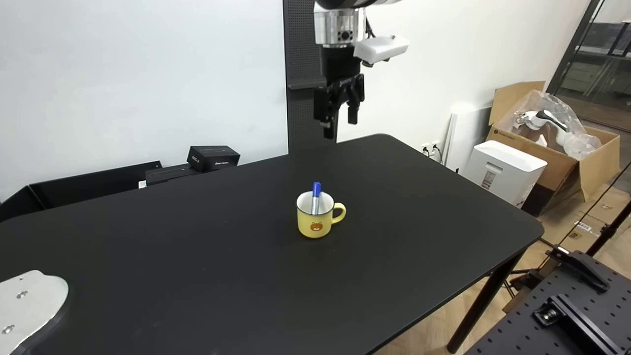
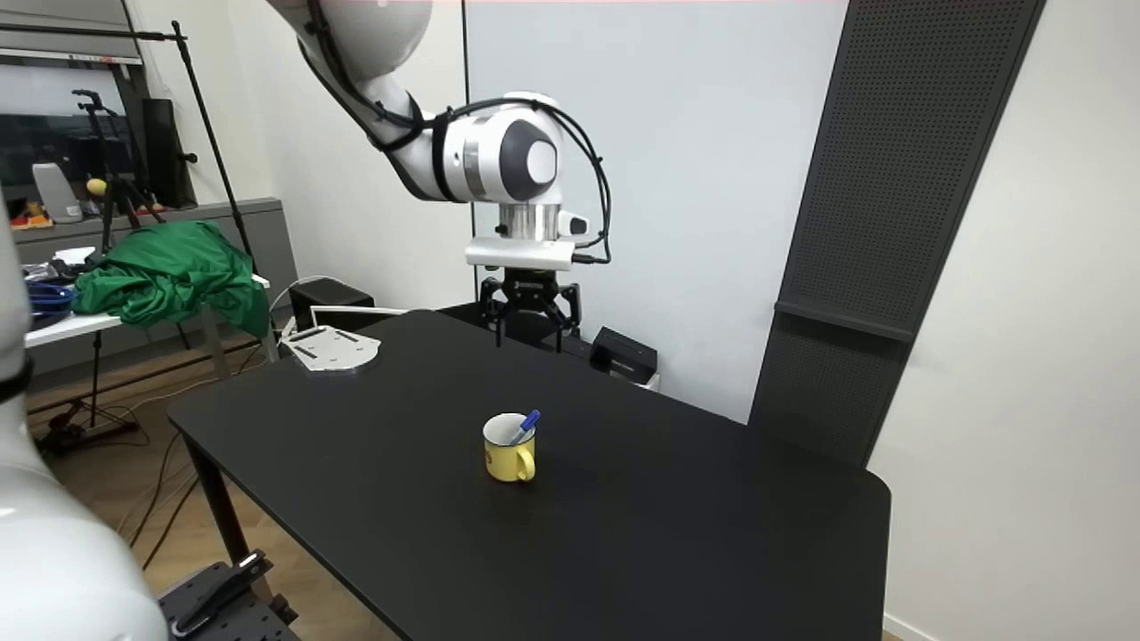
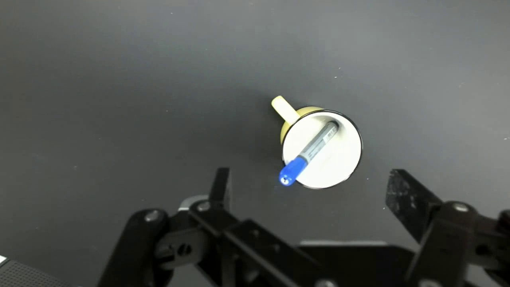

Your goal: Remove the marker from the yellow cup and put it on the table

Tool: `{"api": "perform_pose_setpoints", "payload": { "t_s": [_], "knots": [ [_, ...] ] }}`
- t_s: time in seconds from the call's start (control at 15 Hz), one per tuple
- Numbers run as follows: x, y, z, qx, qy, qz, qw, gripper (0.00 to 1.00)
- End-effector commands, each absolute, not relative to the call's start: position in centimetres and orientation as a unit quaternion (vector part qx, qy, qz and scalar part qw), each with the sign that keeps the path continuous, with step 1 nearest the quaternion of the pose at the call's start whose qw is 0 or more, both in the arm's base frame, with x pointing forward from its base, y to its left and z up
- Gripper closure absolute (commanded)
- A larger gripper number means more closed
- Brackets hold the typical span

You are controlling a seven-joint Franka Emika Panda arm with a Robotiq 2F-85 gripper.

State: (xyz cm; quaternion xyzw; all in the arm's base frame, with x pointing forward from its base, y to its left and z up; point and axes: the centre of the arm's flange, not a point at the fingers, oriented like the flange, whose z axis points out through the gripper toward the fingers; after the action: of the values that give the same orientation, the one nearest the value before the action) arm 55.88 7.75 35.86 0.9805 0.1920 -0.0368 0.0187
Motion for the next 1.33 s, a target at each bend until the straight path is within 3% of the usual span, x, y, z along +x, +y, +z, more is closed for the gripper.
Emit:
{"api": "perform_pose_setpoints", "payload": {
  "t_s": [0.0,0.2,0.6,0.93,1.27],
  "knots": [
    [55.9,8.5,34.7,0.979,0.197,-0.043,0.017,0.00],
    [56.1,9.0,33.6,0.978,0.200,-0.049,0.016,0.00],
    [57.5,9.3,31.8,0.981,0.187,0.034,0.024,0.00],
    [57.7,9.2,27.6,0.982,0.190,-0.008,-0.013,0.00],
    [57.0,9.3,26.0,0.981,0.193,-0.020,-0.003,0.00]
  ]
}}
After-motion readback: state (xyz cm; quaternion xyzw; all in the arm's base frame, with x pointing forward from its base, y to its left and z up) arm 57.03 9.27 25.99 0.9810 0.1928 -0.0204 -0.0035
